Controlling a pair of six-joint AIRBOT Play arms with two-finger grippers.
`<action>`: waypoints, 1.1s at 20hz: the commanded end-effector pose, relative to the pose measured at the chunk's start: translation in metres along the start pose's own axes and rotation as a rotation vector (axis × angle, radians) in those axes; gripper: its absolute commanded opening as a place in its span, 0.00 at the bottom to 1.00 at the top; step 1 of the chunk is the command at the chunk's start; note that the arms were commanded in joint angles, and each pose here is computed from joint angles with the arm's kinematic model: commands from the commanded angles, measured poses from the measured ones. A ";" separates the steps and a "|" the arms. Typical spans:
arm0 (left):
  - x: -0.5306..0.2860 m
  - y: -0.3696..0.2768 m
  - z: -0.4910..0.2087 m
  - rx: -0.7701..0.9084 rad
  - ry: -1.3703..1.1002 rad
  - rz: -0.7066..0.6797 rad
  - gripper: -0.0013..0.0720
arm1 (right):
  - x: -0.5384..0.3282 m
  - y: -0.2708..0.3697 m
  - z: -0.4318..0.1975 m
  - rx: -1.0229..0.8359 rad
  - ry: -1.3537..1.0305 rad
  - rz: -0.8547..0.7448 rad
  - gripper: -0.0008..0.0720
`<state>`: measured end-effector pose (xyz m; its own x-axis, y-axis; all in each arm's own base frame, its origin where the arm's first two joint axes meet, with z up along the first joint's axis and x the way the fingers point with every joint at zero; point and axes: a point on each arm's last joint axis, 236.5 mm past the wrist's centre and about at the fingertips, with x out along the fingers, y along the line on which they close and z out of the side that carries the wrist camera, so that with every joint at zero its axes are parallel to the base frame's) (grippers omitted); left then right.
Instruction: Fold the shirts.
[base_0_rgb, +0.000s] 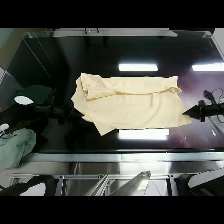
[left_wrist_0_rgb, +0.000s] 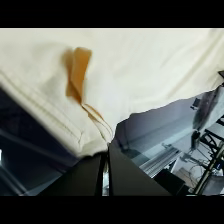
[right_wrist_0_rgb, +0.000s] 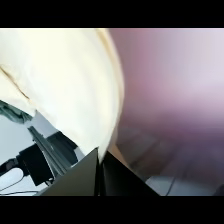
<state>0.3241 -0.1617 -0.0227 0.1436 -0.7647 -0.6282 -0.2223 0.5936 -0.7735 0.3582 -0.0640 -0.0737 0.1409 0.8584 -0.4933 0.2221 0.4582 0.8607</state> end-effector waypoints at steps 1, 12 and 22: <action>-0.027 -0.053 0.033 0.109 -0.079 -0.082 0.05 | -0.024 0.050 0.036 -0.081 -0.142 0.046 0.03; -0.022 -0.050 0.196 0.130 -0.225 -0.090 0.05 | 0.011 0.062 0.178 -0.166 -0.367 -0.094 0.03; 0.011 -0.035 0.220 0.181 -0.096 -0.012 1.00 | 0.018 0.050 0.168 -0.258 -0.241 -0.158 0.46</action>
<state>0.5403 -0.1431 -0.0256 0.2505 -0.7589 -0.6011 -0.0525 0.6093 -0.7912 0.5459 -0.0534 -0.0640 0.4038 0.7240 -0.5593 0.0580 0.5898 0.8054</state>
